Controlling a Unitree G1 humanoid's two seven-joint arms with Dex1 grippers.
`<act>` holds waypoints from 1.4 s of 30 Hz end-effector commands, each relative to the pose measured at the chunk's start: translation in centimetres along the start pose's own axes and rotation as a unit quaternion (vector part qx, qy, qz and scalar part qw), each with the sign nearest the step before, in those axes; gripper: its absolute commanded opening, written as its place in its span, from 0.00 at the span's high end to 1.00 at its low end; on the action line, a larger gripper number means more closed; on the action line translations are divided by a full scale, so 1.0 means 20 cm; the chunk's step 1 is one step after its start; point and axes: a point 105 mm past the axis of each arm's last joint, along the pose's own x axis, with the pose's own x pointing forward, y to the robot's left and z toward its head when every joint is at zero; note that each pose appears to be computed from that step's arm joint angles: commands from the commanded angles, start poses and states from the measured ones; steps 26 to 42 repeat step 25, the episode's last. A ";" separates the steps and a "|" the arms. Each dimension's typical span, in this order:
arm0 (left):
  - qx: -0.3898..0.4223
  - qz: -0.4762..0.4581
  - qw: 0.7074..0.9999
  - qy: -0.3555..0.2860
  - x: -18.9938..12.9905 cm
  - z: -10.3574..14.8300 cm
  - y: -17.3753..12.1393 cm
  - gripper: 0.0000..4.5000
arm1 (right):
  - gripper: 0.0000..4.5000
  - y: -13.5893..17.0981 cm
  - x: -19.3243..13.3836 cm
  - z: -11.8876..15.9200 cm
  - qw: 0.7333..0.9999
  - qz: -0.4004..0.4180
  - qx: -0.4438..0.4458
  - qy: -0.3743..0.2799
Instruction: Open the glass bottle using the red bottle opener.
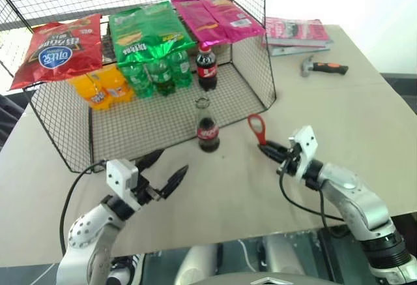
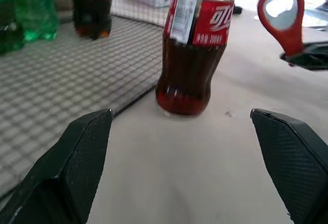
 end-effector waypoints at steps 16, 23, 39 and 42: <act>0.036 0.065 0.993 0.089 -0.20 -0.07 -0.01 0.00 | 0.01 -0.30 -0.49 0.00 0.985 -0.042 -0.166 0.026; 0.046 0.077 0.990 0.107 -0.30 -0.07 0.01 0.00 | 0.01 -0.37 -0.65 -0.05 0.984 -0.025 -0.172 0.043; 0.041 0.073 0.991 0.101 -0.31 -0.06 0.01 0.00 | 0.01 -0.38 -0.67 -0.06 0.984 -0.023 -0.169 0.047; 0.041 0.073 0.991 0.101 -0.31 -0.06 0.01 0.00 | 0.01 -0.38 -0.67 -0.06 0.984 -0.023 -0.169 0.047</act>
